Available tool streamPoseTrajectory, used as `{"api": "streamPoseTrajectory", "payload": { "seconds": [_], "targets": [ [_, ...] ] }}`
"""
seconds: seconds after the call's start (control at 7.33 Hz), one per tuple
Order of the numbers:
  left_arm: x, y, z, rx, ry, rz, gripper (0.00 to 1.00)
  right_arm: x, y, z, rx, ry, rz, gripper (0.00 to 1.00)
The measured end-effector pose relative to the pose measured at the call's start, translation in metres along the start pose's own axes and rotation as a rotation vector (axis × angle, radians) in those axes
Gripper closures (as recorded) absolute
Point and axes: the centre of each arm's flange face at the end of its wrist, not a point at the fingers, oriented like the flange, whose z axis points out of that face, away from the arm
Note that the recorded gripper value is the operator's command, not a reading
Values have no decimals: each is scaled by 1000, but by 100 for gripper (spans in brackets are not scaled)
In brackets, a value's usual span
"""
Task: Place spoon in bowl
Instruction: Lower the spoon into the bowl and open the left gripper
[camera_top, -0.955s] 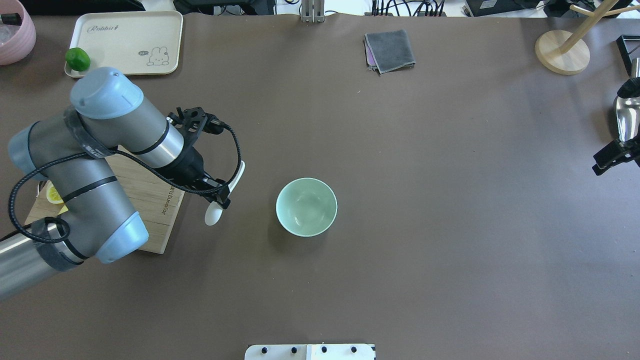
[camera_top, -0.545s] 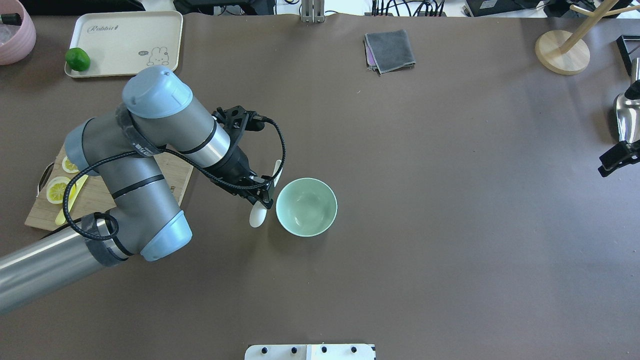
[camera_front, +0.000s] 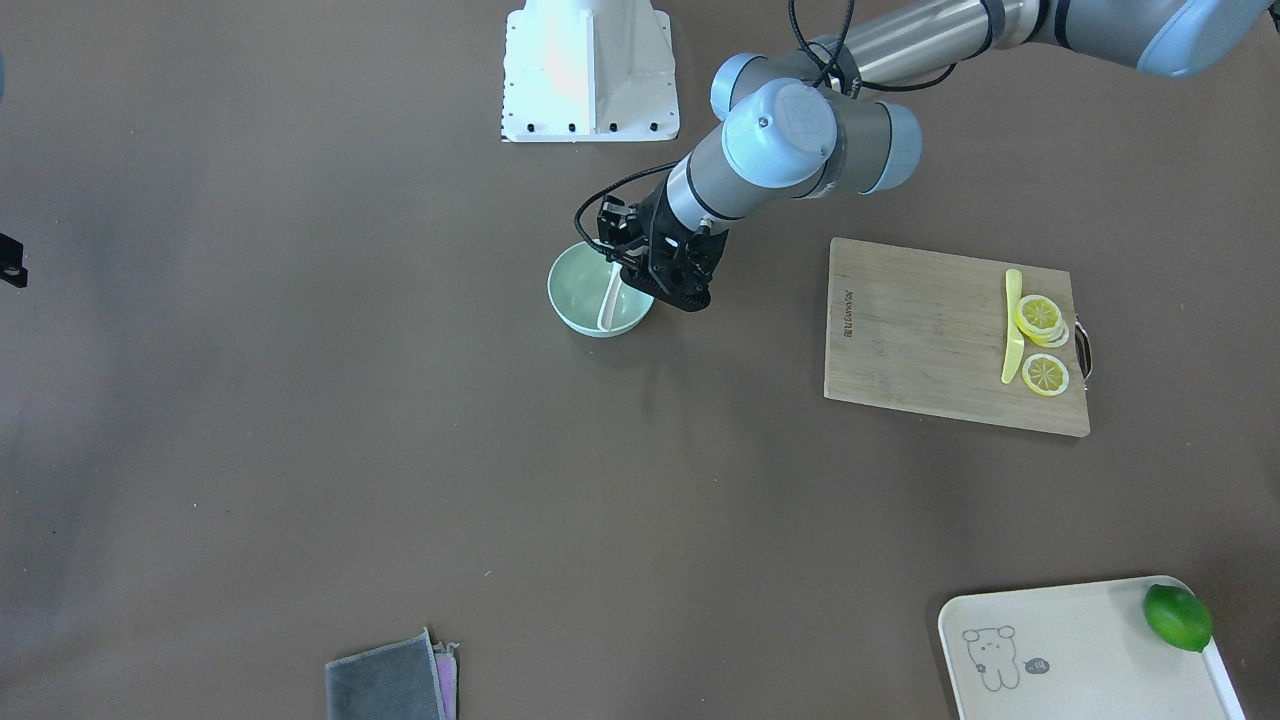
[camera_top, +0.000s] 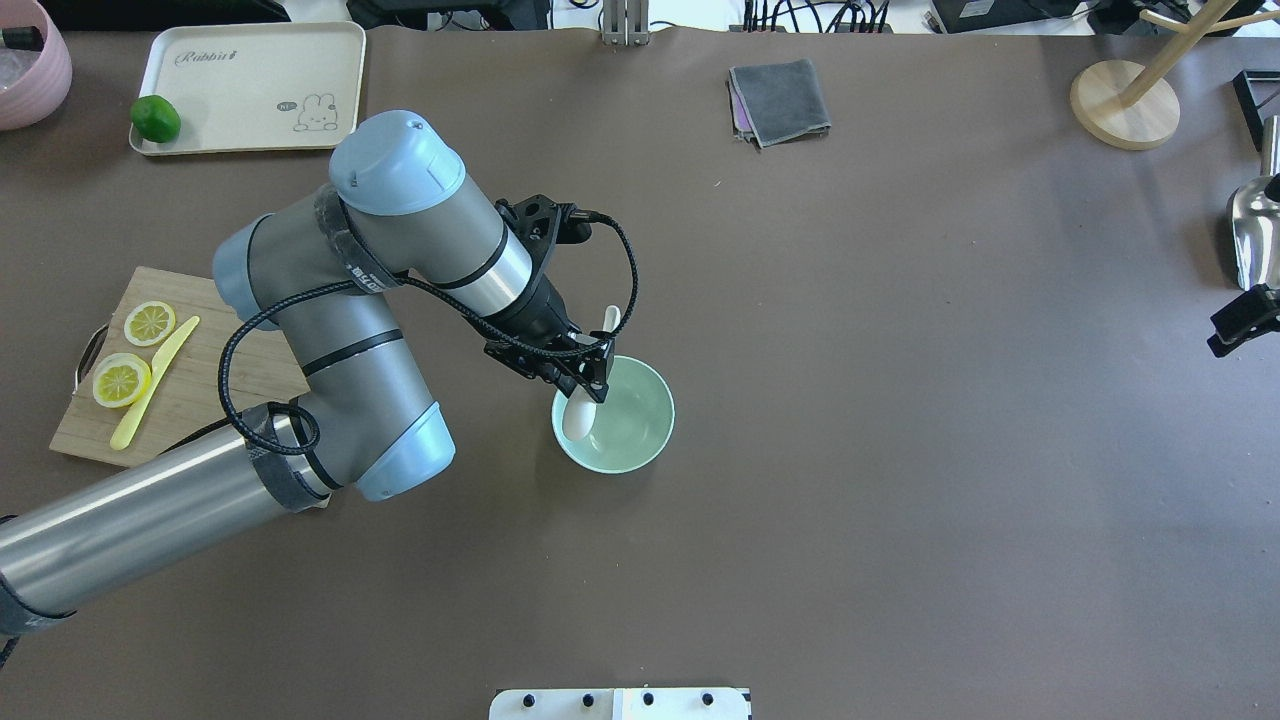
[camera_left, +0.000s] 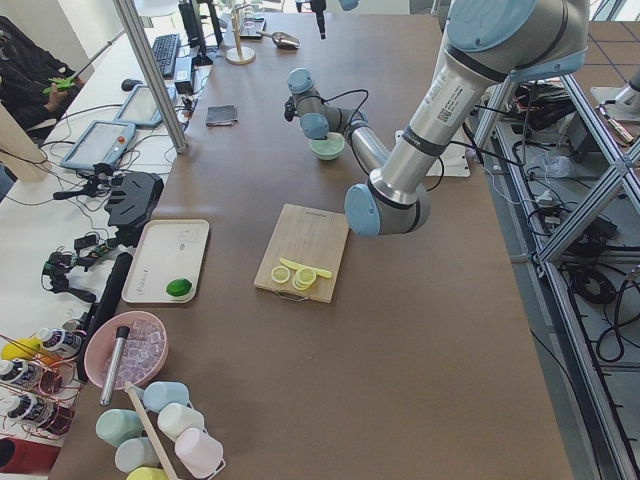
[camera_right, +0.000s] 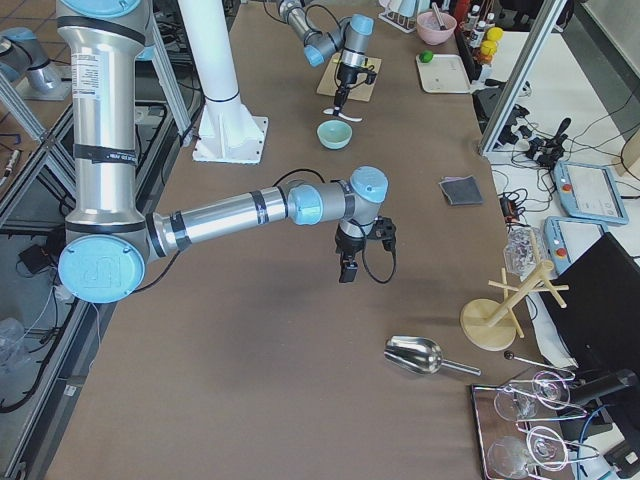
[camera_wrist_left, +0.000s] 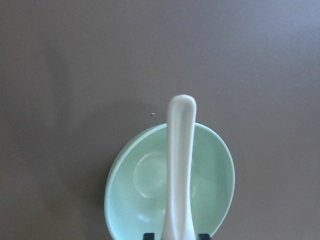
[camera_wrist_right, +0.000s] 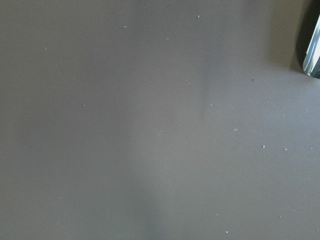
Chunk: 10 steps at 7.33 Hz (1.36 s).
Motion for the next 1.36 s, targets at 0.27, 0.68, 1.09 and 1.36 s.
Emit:
{"api": "streamPoseTrajectory", "payload": {
  "seconds": [0.27, 0.68, 1.09, 1.36],
  "targets": [
    [4, -9, 10, -2, 2, -5, 76, 0, 0, 0, 1, -2, 0, 0],
    [5, -6, 21, -13, 1, -4, 3, 0, 0, -1, 3, -3, -1, 0],
    [6, 0, 27, -23, 1, -2, 3, 0, 0, 0, 2, -2, -2, 0],
    [3, 6, 20, -17, 6, 3, 2, 2, 2, 1, -1, -2, 1, 0]
  ]
}}
